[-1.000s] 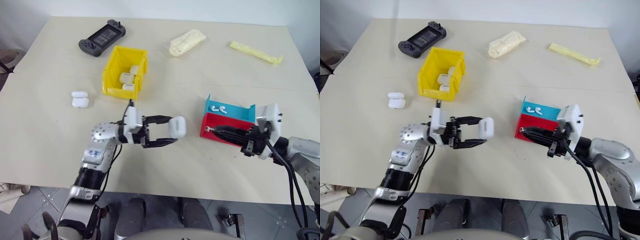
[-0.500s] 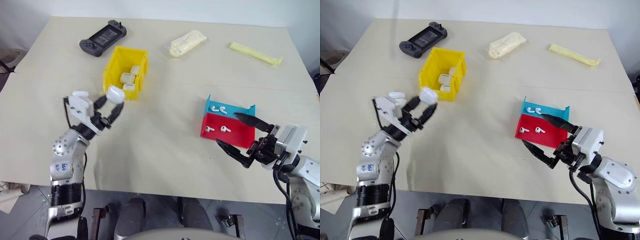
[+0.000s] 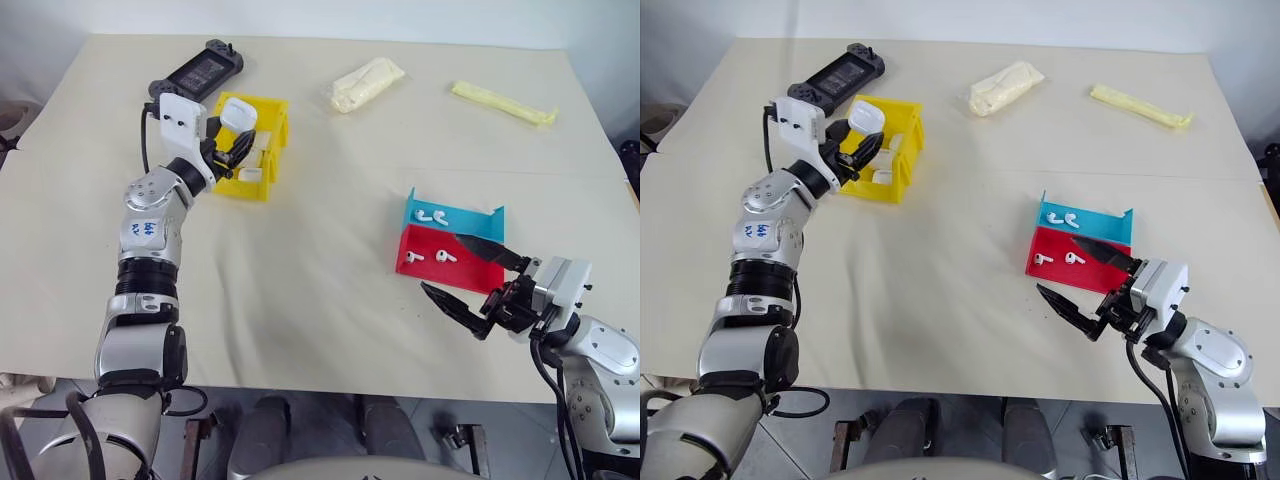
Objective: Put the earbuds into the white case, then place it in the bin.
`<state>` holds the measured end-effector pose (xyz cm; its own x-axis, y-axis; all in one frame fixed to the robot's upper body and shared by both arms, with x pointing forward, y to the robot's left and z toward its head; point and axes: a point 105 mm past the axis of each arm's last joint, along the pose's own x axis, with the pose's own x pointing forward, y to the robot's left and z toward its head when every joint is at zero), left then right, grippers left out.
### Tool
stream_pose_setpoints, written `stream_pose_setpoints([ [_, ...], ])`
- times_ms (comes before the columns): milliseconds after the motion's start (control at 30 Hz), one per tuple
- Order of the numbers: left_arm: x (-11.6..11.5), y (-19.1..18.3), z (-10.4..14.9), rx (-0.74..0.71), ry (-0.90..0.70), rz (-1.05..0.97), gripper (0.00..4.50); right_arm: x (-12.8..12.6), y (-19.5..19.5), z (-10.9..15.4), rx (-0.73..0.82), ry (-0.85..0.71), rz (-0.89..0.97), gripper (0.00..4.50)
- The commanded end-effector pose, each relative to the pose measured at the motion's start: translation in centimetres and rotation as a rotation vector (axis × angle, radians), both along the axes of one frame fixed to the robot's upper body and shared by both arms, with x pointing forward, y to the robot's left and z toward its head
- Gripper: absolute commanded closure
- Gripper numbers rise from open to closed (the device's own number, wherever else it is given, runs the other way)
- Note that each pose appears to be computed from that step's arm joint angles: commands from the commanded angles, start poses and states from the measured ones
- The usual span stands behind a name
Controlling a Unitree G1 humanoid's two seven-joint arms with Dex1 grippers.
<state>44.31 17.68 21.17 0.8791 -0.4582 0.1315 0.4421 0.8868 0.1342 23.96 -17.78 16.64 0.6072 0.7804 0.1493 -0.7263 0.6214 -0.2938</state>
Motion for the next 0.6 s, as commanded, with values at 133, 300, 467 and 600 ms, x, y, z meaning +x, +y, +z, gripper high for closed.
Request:
stream_pose_setpoints([
  [133,-0.6,1.1,2.5,0.054,-0.093,0.024,0.06,-0.6,0.9,1.8,0.034,-0.027,0.064,0.0],
  [300,-3.2,1.8,3.0,0.085,-0.118,-0.068,0.06,-0.8,1.3,2.4,0.039,-0.025,0.103,0.0],
  [467,-7.8,2.9,1.1,0.187,-0.042,-0.245,0.06,-0.8,1.0,2.0,0.03,-0.004,0.117,0.0],
  [600,-12.3,4.1,-2.9,0.274,0.119,-0.41,0.06,-0.6,0.6,1.2,-0.009,0.018,0.127,0.0],
])
